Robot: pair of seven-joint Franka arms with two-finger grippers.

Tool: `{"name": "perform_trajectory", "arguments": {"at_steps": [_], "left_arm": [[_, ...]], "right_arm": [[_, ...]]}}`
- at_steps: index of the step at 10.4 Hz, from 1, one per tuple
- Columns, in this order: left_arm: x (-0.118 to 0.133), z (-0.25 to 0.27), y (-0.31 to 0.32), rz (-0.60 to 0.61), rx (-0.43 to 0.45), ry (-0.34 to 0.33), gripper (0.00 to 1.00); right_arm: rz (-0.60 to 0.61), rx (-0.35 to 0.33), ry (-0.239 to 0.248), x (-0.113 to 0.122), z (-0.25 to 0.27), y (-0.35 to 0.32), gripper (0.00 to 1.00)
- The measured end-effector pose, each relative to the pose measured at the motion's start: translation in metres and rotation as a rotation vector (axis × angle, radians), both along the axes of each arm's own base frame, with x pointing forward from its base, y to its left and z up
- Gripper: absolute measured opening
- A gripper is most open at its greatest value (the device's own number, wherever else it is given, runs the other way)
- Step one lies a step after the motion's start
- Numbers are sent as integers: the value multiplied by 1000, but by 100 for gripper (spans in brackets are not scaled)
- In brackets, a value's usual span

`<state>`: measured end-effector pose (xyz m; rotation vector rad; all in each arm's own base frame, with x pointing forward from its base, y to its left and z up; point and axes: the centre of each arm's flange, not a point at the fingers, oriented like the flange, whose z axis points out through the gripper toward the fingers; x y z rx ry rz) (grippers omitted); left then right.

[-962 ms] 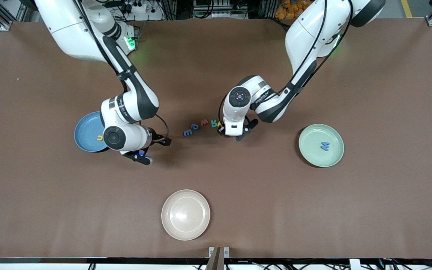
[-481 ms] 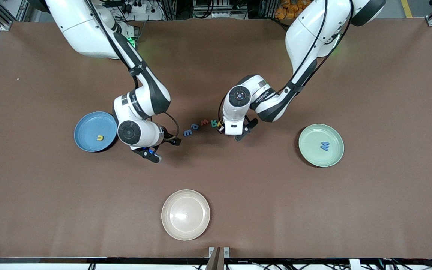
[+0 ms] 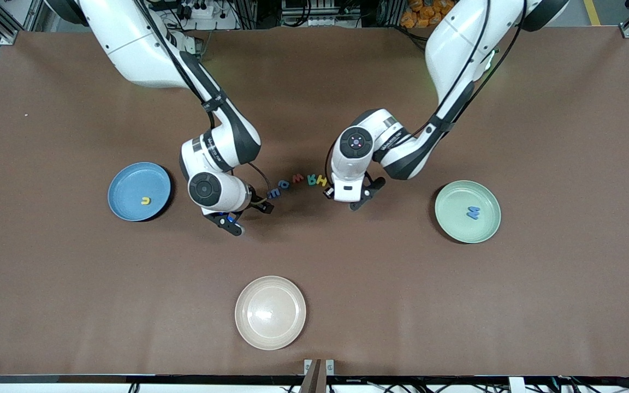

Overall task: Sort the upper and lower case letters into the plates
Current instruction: 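Place the Q in the green plate while the right gripper grasps m, then carry the blue m to the blue plate while the left gripper withdraws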

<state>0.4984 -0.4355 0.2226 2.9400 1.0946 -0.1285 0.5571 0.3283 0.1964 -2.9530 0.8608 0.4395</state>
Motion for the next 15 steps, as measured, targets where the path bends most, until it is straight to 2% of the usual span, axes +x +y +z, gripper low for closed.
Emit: {"name": "perform_trajectory", "arguments": {"at_steps": [3, 7, 10, 13, 14, 15], "left_arm": [[41, 60, 70, -76, 37, 33, 37], [95, 78, 227, -166, -45, 122, 37], [103, 54, 325, -194, -73, 152, 37], [99, 35, 356, -219, -49, 150, 38], [97, 28, 353, -239, -41, 156, 48], [96, 23, 353, -255, -33, 158, 61]], "right_arm": [[-9, -17, 5, -16, -6, 26, 92], [7, -30, 6, -25, -13, 39, 89], [6, -29, -5, -25, -24, 40, 89], [20, -38, -14, -26, -27, 41, 83], [24, -39, -18, -25, -26, 42, 81], [28, -40, -22, -25, -25, 43, 73]]}}
